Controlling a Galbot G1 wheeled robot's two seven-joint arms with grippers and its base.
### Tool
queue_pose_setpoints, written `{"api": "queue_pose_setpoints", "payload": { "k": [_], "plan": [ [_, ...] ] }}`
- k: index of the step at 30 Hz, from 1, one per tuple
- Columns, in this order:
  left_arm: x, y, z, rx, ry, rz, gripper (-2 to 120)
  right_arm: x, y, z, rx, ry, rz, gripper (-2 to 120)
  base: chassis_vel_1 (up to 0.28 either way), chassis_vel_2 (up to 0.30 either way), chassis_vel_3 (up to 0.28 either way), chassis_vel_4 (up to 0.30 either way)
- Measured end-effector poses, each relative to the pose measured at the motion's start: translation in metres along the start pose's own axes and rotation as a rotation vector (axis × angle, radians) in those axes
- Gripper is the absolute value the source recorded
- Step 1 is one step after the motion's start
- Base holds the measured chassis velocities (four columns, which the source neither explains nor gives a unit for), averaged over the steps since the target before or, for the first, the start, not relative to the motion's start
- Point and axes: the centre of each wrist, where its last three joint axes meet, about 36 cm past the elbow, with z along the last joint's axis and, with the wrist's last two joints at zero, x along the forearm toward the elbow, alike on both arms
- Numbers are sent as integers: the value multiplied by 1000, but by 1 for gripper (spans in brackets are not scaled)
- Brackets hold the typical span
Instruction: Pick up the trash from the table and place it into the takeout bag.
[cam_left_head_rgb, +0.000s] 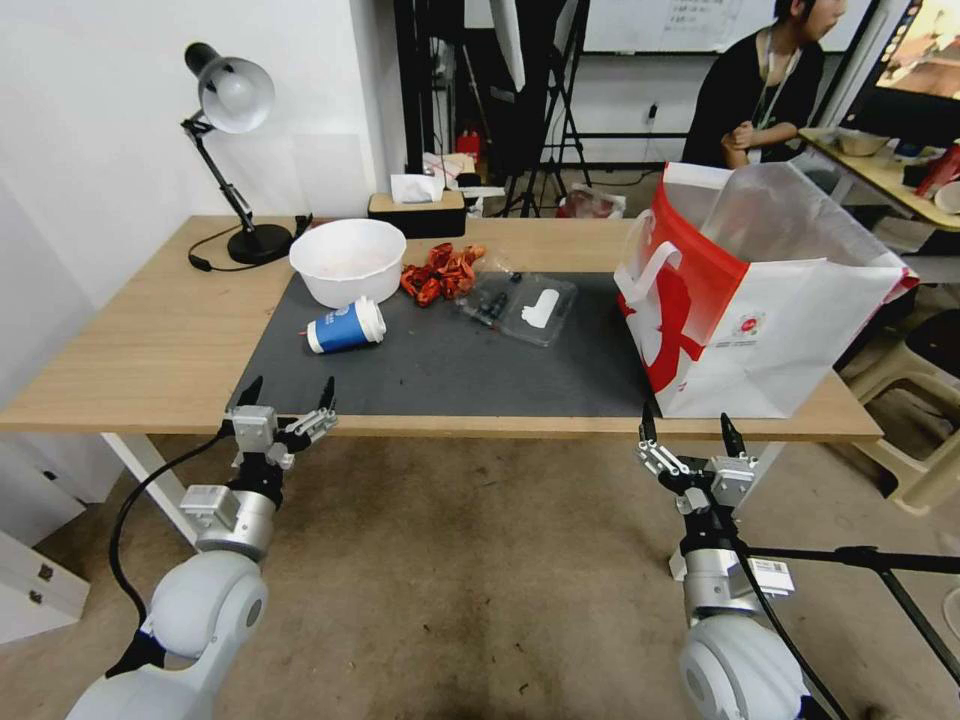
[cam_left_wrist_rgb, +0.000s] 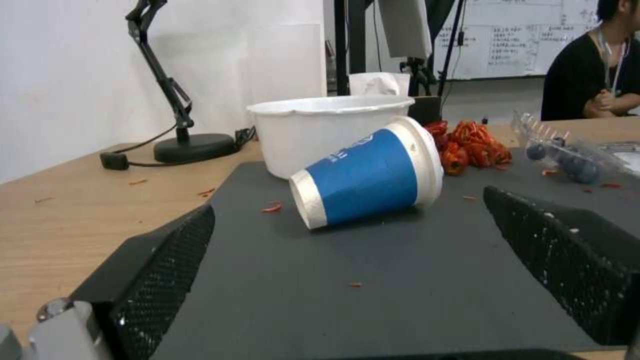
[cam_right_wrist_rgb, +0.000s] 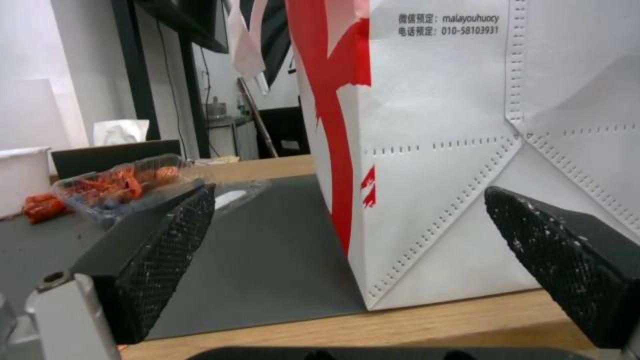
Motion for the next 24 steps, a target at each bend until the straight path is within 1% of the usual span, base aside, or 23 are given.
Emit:
{"api": "queue_pose_setpoints", "payload": {
  "k": [5,7,8,11,12,14,15,16,18,19,21,22,24],
  "plan": [
    [-9,6,-2,-20,-13,20,100,0,0,1,0,0,1,100,0,0,0,0],
    [-20,13,-6,-39,-29,47,100,0,0,1,0,0,1,100,0,0,0,0],
    [-20,13,-6,-39,-29,47,100,0,0,1,0,0,1,100,0,0,0,0],
    [-38,23,-11,-61,-30,96,100,1,0,1,2,0,0,100,0,0,0,0],
    [-38,23,-11,-61,-30,96,100,1,0,1,2,0,0,100,0,0,0,0],
    [-48,28,-12,-66,-20,124,100,1,0,1,2,0,0,100,0,0,0,0],
    [-59,31,-13,-60,-2,149,100,1,0,1,3,-1,-1,100,0,0,0,0],
    [-59,31,-13,-60,-2,149,100,1,0,1,3,-1,-1,100,0,0,0,0],
    [-77,40,-12,-70,16,188,100,1,0,0,6,-3,-2,100,0,0,0,0],
    [-77,40,-12,-70,16,188,100,1,0,0,6,-3,-2,100,0,0,0,0],
    [-104,58,-15,-94,16,226,100,-1,-1,-2,8,-8,-3,100,0,0,0,0],
    [-104,58,-15,-94,16,226,100,-1,-1,-2,8,-8,-3,100,0,0,0,0],
    [-119,75,-18,-103,27,255,100,-3,0,-2,7,-10,-11,100,0,0,0,0]
  ]
}}
